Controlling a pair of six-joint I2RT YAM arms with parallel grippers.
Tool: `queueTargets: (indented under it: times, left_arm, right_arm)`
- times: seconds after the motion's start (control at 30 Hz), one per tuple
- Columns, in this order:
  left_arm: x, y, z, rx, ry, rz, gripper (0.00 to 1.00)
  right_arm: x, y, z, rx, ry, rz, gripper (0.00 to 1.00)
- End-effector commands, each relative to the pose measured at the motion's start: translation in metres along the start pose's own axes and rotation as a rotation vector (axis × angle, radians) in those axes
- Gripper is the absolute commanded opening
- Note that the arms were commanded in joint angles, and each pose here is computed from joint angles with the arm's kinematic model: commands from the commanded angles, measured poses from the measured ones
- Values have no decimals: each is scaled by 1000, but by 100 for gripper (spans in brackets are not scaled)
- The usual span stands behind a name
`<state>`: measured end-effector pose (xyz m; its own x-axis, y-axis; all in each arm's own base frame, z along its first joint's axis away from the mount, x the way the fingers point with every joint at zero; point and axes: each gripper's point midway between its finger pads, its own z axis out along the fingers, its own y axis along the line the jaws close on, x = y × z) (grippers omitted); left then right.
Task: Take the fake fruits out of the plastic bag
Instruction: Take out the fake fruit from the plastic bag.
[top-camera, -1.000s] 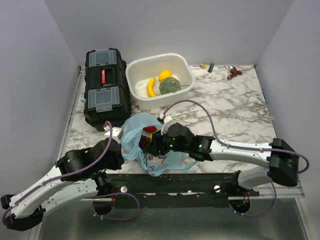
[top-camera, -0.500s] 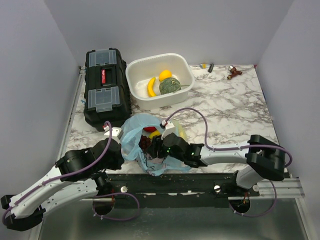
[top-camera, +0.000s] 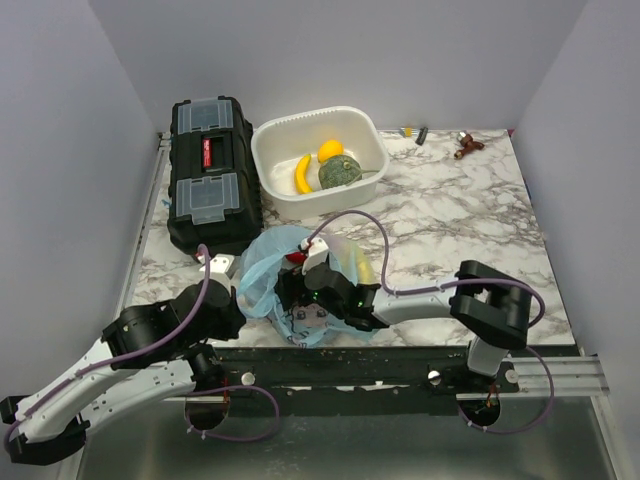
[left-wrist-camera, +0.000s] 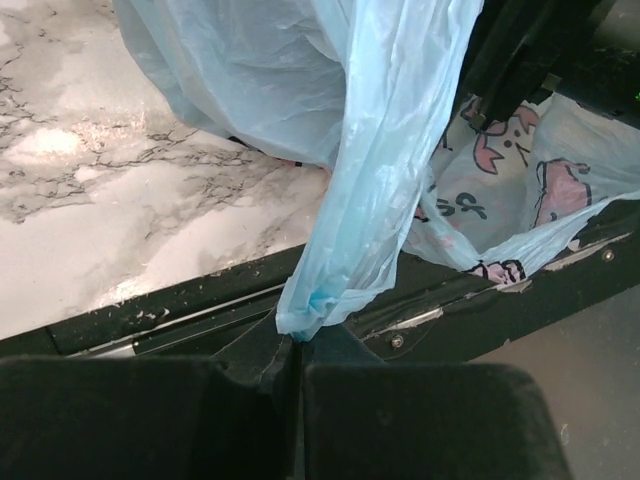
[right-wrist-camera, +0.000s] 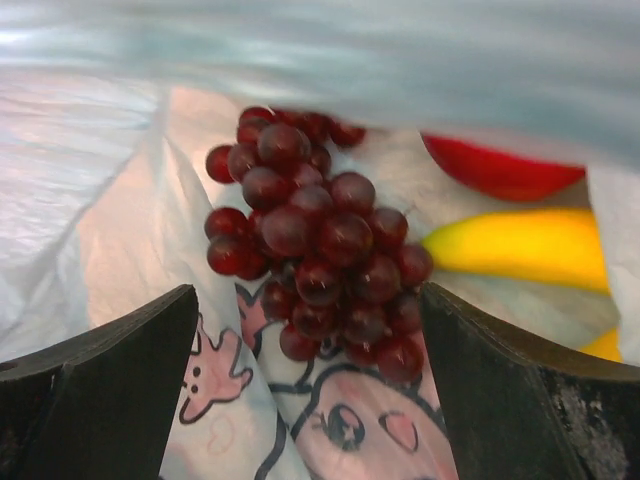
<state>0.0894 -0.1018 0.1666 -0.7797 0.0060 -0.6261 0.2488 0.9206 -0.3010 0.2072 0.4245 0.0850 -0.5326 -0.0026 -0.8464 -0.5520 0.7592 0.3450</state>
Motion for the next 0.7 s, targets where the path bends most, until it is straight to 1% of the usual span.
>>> queueTargets:
  times: [0.0,0.13,0.33,0.47,0.6,0.67]
  left_arm:
    - [1,2,5,-29,17,16,0]
    - [3,2,7,-38,31,23,0]
    - [2,1,6,-30,25,21,0]
    - [3,1,7,-32,31,25,0]
    - [3,1,8,-38,37,28,0]
    - [3,1,7,-37,34,26,0]
  right_arm:
    - [-17,13,17,-17,-69,-101,96]
    - [-8,16,32,-25,-52,-171,97]
    - [13,-11,55,96,-35,-270,98]
    - [32,-30,63,176,-1,-279,97]
    - [45,-35,65,193,35,-269,84]
    - [46,-33,65,184,40,-265,75]
